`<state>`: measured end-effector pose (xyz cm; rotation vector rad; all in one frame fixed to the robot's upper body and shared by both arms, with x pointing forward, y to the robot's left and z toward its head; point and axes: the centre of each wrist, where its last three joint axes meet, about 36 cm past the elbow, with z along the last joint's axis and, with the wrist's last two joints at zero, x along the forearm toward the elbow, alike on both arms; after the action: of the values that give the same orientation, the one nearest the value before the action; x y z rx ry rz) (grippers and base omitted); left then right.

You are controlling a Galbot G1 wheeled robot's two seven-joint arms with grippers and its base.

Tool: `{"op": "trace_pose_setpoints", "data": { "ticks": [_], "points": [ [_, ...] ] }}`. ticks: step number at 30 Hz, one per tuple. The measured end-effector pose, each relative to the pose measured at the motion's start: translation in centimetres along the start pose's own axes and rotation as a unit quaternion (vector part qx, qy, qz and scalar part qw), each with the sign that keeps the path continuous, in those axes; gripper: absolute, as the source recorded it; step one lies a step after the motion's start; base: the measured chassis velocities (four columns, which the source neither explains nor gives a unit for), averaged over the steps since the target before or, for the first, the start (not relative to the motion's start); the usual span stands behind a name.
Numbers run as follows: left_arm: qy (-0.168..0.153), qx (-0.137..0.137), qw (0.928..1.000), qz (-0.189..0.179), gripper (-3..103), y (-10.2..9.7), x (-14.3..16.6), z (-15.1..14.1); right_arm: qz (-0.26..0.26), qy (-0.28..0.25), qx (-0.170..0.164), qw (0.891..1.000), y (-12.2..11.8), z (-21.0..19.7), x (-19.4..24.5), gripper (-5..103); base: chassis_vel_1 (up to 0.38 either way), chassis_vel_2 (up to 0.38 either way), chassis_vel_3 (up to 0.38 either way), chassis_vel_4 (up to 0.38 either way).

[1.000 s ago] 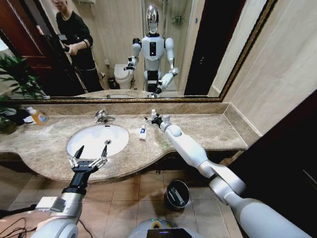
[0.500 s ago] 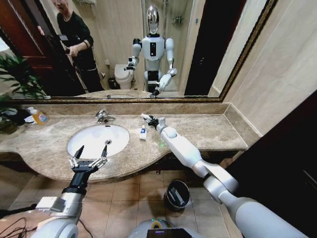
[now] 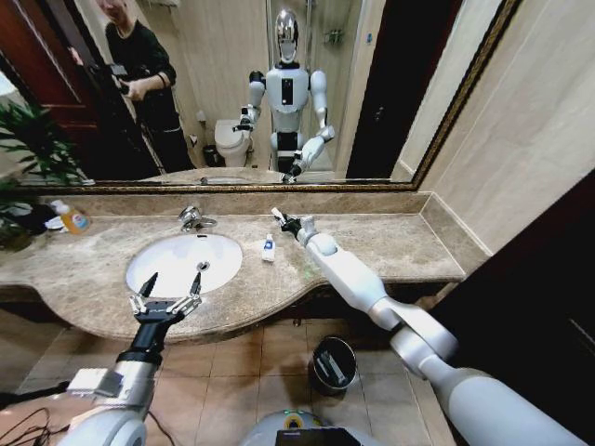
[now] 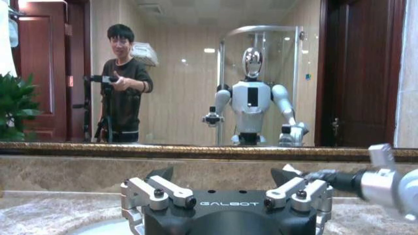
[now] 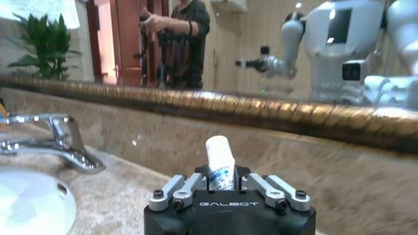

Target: Pick up the trash from the sink and place it in the trash bin.

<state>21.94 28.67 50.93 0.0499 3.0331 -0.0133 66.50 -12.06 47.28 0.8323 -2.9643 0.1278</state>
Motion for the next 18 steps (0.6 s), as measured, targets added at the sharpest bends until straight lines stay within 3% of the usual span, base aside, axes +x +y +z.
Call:
{"op": "trace_pose_setpoints", "data": {
  "ticks": [6,10,18],
  "points": [
    [0.000,0.000,1.0000,0.000,100,0.0,0.0,0.0,-0.006,-0.023,-0.006,1.000,-0.8,-2.2,4.2,22,0.000,0.000,0.000,0.000],
    [0.000,0.000,1.0000,0.000,100,0.0,0.0,0.0,-0.017,-0.053,-0.019,0.998,-1.5,-4.1,10.1,22,0.000,0.000,0.000,0.000],
    [0.000,0.000,1.0000,0.000,100,0.0,0.0,0.0,-0.019,-0.059,-0.037,0.997,-3.7,-5.1,19.1,22,0.000,0.000,0.000,0.000]
  ]
}}
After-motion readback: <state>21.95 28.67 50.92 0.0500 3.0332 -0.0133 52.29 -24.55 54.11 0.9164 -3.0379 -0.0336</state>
